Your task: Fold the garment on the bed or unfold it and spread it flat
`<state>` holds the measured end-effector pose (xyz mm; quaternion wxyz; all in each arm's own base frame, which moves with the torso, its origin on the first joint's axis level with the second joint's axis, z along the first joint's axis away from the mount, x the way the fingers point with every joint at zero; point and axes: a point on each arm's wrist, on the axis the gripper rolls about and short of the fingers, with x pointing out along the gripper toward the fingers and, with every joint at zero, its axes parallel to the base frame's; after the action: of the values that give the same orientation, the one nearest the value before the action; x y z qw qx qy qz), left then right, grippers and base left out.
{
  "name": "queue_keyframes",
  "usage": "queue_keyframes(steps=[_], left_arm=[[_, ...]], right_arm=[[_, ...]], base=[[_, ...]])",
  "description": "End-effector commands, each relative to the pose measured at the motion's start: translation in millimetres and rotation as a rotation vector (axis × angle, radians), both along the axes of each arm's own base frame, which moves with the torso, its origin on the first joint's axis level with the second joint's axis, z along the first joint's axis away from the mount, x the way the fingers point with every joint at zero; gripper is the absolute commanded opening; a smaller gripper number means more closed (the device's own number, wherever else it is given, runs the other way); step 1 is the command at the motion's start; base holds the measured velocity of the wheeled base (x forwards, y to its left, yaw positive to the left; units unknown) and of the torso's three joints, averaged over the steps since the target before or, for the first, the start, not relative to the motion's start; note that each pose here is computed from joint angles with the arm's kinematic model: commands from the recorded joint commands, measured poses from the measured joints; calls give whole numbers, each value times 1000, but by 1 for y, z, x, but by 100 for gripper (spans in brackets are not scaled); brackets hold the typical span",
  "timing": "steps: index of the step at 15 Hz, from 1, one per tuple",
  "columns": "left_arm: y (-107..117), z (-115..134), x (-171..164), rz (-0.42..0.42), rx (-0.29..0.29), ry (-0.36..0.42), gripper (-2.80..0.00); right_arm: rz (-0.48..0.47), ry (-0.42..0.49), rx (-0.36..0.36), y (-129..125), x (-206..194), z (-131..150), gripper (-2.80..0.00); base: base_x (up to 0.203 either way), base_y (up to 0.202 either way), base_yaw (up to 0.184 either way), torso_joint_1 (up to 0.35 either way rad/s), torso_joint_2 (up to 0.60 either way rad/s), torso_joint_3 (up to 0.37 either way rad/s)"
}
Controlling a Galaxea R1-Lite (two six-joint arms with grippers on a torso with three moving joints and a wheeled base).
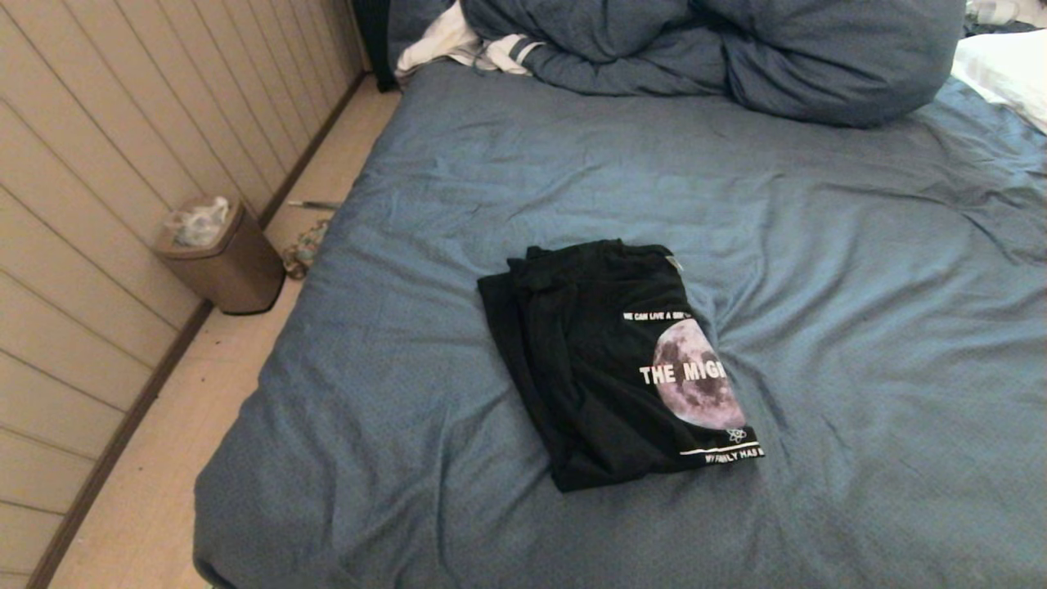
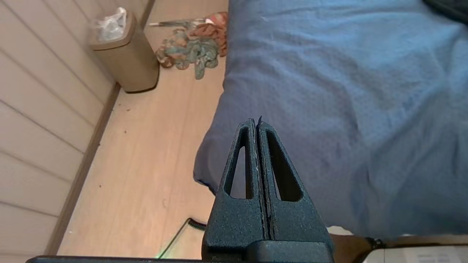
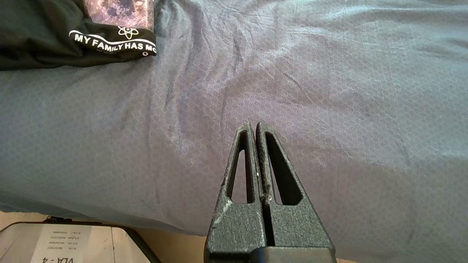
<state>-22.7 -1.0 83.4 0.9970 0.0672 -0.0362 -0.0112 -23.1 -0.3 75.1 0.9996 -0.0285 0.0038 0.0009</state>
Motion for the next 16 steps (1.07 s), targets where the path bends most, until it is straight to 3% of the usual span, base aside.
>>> queue_keyframes(steps=[1, 4, 8, 16], left_arm=[[0, -11, 3, 4, -9, 32, -280], [1, -10, 2, 19, -81, 28, -280], [1, -10, 2, 24, -123, 23, -280], [1, -10, 2, 18, -119, 22, -280]], right_arm=[[0, 15, 1, 0, 1, -2, -280], [-4, 14, 35, 0, 1, -2, -280], [-4, 14, 35, 0, 1, -2, -280], [1, 12, 32, 0, 1, -2, -280]], base=[[0, 0, 0, 0, 0, 0], [0, 0, 0, 0, 0, 0], [0, 0, 0, 0, 0, 0], [0, 0, 0, 0, 0, 0]])
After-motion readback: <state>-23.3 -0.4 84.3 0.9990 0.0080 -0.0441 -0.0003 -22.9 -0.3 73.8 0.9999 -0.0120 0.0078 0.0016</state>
